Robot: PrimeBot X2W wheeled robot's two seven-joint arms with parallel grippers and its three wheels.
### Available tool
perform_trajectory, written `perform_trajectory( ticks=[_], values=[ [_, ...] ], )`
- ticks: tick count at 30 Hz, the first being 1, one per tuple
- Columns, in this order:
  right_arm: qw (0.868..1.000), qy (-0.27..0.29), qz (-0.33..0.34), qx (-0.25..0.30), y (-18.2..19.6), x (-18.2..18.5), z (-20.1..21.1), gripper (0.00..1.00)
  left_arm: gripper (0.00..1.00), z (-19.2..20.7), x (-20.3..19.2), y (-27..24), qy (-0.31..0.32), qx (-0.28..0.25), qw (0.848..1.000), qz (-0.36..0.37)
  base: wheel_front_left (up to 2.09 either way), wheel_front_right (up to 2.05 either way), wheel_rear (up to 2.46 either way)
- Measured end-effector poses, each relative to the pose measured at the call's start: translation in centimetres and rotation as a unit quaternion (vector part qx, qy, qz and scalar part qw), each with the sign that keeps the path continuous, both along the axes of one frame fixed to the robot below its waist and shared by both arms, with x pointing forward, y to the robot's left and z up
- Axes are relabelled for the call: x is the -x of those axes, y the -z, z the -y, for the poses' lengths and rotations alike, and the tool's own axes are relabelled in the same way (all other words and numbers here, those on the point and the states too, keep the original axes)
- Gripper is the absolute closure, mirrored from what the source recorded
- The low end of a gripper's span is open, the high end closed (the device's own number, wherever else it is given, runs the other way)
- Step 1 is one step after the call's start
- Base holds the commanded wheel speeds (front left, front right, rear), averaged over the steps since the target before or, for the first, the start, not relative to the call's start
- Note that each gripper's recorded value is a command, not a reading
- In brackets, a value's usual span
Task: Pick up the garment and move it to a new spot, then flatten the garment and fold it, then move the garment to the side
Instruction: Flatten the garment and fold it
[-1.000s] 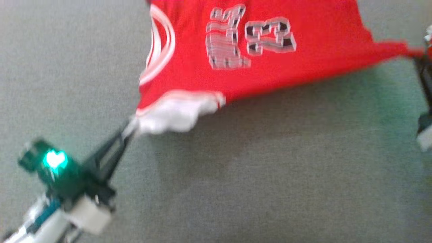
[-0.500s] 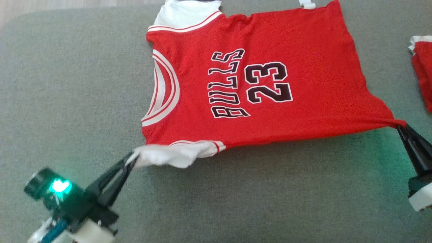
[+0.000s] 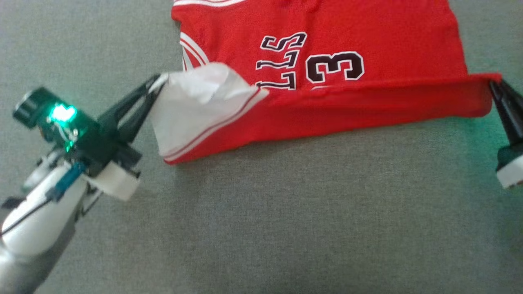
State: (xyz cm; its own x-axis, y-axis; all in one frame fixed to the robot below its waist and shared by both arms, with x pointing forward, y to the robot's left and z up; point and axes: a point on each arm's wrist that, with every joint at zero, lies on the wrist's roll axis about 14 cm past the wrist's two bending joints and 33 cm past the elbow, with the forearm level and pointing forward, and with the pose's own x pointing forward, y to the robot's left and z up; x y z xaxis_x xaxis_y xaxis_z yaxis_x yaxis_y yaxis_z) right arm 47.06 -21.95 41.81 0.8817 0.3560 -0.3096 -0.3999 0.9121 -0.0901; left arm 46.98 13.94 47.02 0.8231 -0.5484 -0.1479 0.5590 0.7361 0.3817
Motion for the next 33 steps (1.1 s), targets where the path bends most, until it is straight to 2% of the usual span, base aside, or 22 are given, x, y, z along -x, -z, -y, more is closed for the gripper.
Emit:
perform_trajectory(
  ticks=[5, 11, 14, 15, 16, 17, 18, 21, 24, 28, 33],
  values=[
    [1.0, -0.007, 0.002, 0.008, 0.6, -3.0, -0.5, 1.0, 1.0, 0.2, -3.2, -0.3, 0.009, -0.028, 0.999, 0.024, 0.0, 0.0, 0.0],
    [1.0, -0.01, 0.001, 0.014, 1.6, -5.4, -0.8, 1.0, 1.0, 1.1, -5.6, -1.4, 0.016, -0.027, 0.998, 0.048, 0.0, 0.0, 0.0],
    [1.0, -0.009, -0.009, 0.013, 2.5, -5.8, -1.0, 1.0, 1.0, 0.8, -6.1, -0.5, 0.005, -0.022, 0.999, 0.034, 0.0, 0.0, 0.0],
    [1.0, -0.009, -0.012, 0.012, 2.8, -5.9, -1.2, 1.0, 0.89, 0.7, -6.1, 0.1, 0.0, -0.016, 1.0, 0.021, 0.0, 0.0, 0.0],
    [1.0, -0.008, -0.016, 0.008, 3.1, -6.0, -1.4, 0.71, 0.54, 0.7, -6.1, 0.6, -0.007, -0.006, 1.0, 0.012, 0.0, 0.0, 0.0],
    [1.0, -0.012, -0.017, 0.006, 3.2, -5.9, -1.7, 0.05, 0.0, 0.7, -6.2, 0.6, -0.013, 0.004, 1.0, 0.008, 0.0, 0.0, 0.0],
    [1.0, -0.014, -0.015, 0.002, 3.1, -5.9, -2.1, 0.0, 0.0, 0.7, -6.4, 0.5, -0.02, 0.015, 1.0, 0.006, 0.0, 0.0, 0.0],
    [1.0, -0.016, -0.009, -0.004, 2.7, -6.0, -2.6, 0.0, 0.0, 0.4, -6.6, 0.0, -0.042, 0.034, 0.998, 0.011, 0.0, 0.0, 0.0],
    [1.0, -0.011, 0.003, -0.01, 1.7, -5.9, -2.6, 0.0, 0.0, -1.1, -6.1, 0.0, -0.098, 0.064, 0.993, 0.013, 0.0, 0.0, 0.0],
    [0.999, 0.011, 0.037, -0.028, -0.9, -6.2, -2.0, 0.0, 0.0, -2.1, -2.9, 2.1, -0.177, 0.128, 0.976, -0.027, 0.0, 0.0, 0.0],
    [0.998, 0.032, 0.041, -0.038, -1.4, -4.1, -1.4, 0.0, 0.0, -0.8, 2.6, 6.3, -0.217, 0.167, 0.956, -0.108, 0.0, 0.0, 0.0]
  ],
)
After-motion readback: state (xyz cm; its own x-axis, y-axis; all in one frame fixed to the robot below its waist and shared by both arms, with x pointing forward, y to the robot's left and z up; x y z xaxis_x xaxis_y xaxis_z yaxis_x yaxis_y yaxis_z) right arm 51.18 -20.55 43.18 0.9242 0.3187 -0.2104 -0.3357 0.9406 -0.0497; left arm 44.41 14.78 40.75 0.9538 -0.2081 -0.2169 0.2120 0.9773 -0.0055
